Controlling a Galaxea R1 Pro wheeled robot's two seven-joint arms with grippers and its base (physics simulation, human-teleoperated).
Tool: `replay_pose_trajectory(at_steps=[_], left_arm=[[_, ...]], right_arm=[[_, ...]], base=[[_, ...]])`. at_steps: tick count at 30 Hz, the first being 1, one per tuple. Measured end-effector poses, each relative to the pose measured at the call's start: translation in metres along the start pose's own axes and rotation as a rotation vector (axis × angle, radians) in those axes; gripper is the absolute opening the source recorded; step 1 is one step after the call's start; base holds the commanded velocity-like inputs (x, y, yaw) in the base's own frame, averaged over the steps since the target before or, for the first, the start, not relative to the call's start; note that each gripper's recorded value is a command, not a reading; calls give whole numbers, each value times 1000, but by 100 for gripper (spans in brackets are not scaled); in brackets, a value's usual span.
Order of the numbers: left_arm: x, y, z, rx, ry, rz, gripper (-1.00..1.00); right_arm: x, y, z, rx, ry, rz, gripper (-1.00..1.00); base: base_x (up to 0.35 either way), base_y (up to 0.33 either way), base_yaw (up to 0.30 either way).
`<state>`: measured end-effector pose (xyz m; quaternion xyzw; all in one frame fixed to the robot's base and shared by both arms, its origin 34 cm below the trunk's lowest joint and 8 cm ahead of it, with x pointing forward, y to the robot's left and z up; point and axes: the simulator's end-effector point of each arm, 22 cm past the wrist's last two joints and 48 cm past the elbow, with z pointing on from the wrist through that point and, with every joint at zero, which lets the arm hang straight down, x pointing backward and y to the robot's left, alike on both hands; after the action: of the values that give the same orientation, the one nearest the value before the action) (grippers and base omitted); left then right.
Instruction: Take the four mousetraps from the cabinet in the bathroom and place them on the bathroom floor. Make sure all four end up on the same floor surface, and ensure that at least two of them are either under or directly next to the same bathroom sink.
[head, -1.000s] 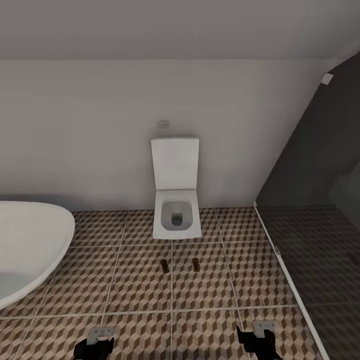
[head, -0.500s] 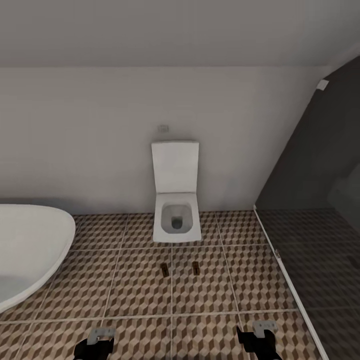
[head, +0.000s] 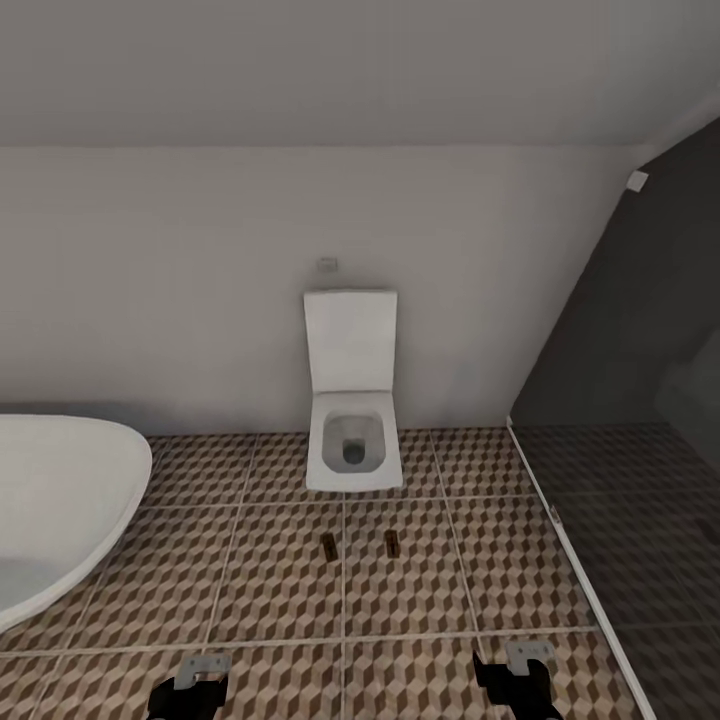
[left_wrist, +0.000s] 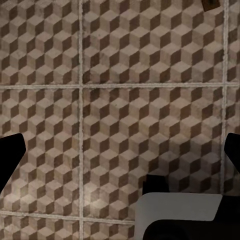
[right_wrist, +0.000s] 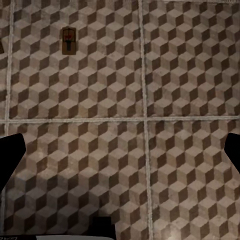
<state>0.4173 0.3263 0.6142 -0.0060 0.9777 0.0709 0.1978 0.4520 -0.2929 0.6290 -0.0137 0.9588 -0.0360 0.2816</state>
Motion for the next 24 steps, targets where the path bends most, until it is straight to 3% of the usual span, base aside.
replay_pose_trajectory(at_steps=[24], left_arm=[[-10,-4,-3,12,-20,-4,100]], right_arm=[[-11,-4,-2,13,-22,0,100]], base=[[0,0,0]])
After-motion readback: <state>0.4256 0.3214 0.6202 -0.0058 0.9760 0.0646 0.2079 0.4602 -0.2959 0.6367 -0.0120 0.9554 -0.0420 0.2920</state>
